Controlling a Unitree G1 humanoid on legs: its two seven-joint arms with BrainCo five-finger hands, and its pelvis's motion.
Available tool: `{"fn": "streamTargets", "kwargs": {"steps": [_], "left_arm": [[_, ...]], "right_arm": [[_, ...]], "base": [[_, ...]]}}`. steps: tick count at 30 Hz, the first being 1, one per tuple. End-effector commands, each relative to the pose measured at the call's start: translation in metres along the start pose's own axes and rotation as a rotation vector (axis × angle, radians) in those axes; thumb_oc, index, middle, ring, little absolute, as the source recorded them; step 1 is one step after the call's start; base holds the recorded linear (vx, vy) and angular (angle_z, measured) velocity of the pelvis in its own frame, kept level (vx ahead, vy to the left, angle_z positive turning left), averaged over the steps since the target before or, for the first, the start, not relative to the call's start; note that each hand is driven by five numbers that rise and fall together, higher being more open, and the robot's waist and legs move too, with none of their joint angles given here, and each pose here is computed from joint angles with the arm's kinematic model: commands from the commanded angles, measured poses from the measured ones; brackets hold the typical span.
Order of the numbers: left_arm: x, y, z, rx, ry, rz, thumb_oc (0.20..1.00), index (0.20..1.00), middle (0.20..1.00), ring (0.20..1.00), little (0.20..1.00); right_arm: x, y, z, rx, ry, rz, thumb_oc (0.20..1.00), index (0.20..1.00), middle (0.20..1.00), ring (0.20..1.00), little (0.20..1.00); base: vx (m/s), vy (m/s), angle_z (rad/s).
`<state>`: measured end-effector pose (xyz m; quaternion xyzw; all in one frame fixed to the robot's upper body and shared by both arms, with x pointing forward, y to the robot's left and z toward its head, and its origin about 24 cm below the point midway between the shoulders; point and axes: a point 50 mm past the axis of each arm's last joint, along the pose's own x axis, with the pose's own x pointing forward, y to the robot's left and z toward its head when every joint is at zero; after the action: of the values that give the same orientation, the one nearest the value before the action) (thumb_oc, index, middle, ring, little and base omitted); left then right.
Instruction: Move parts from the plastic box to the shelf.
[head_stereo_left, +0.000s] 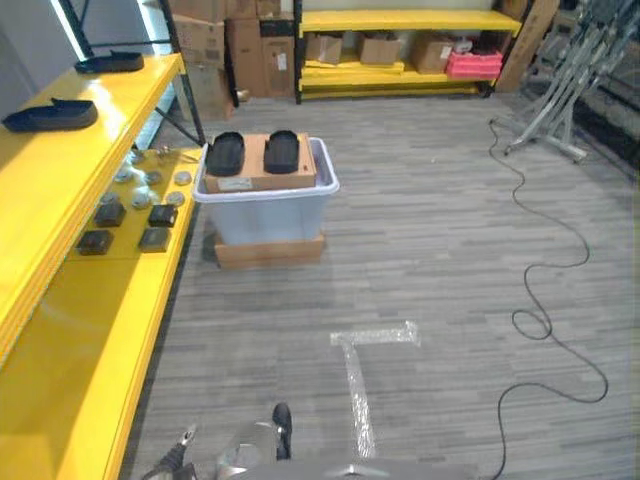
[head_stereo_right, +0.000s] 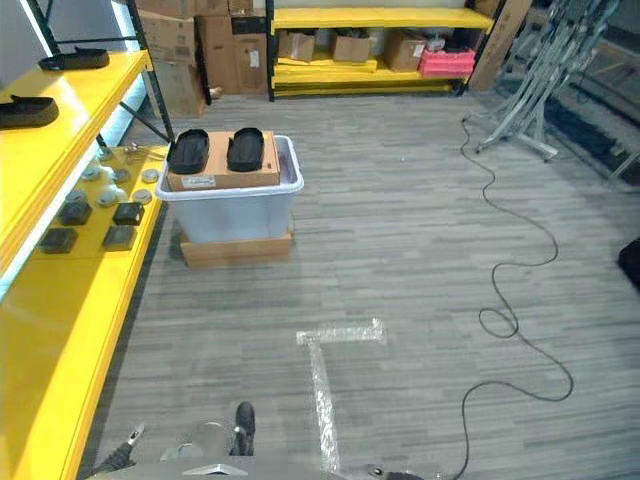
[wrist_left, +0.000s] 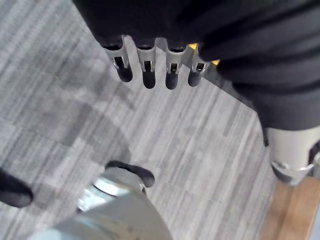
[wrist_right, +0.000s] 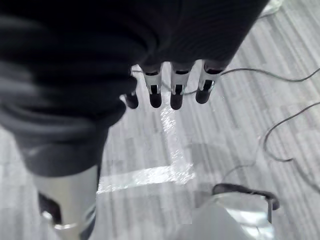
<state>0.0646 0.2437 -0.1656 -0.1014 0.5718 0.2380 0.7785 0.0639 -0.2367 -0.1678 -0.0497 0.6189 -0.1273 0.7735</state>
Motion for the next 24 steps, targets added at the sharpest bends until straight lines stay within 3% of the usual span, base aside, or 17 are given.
{"fn": "streamTargets", "kwargs": {"steps": [1,6,16,21,22,24], "left_arm": [[0.000,-0.006,0.006,0.082,-0.030,-0.011,1.000,1.000,1.000,1.000,1.000],[0.001,-0.024,0.026,0.088,-0.063,-0.035,1.000,1.000,1.000,1.000,1.000],[0.000,-0.003,0.007,0.169,-0.050,-0.037,1.000,1.000,1.000,1.000,1.000],[0.000,-0.008,0.005,0.145,-0.042,-0.076,1.000,1.000,1.000,1.000,1.000],[-0.001,-0.006,0.007,0.133,-0.065,-0.095,1.000,1.000,1.000,1.000,1.000],[-0.001,-0.006,0.010,0.112,-0.080,-0.093,1.000,1.000,1.000,1.000,1.000]], "right_arm": [[0.001,-0.016,0.020,-0.006,-0.062,-0.033,1.000,1.000,1.000,1.000,1.000],[0.000,-0.008,0.028,-0.037,-0.133,0.007,1.000,1.000,1.000,1.000,1.000],[-0.001,-0.018,0.008,0.031,-0.114,0.020,1.000,1.000,1.000,1.000,1.000],[0.000,-0.022,0.009,0.037,-0.079,-0.014,1.000,1.000,1.000,1.000,1.000],[-0.002,-0.044,-0.001,0.019,-0.072,-0.017,1.000,1.000,1.000,1.000,1.000],[-0.004,-0.056,-0.006,-0.010,-0.067,-0.020,1.000,1.000,1.000,1.000,1.000]], "base": [[0.34,0.128,0.04],[0.38,-0.138,0.20],[0.54,-0.269,0.69],[0.57,-0.274,0.54],[0.46,-0.314,-0.06],[0.30,-0.240,-0.03]]}}
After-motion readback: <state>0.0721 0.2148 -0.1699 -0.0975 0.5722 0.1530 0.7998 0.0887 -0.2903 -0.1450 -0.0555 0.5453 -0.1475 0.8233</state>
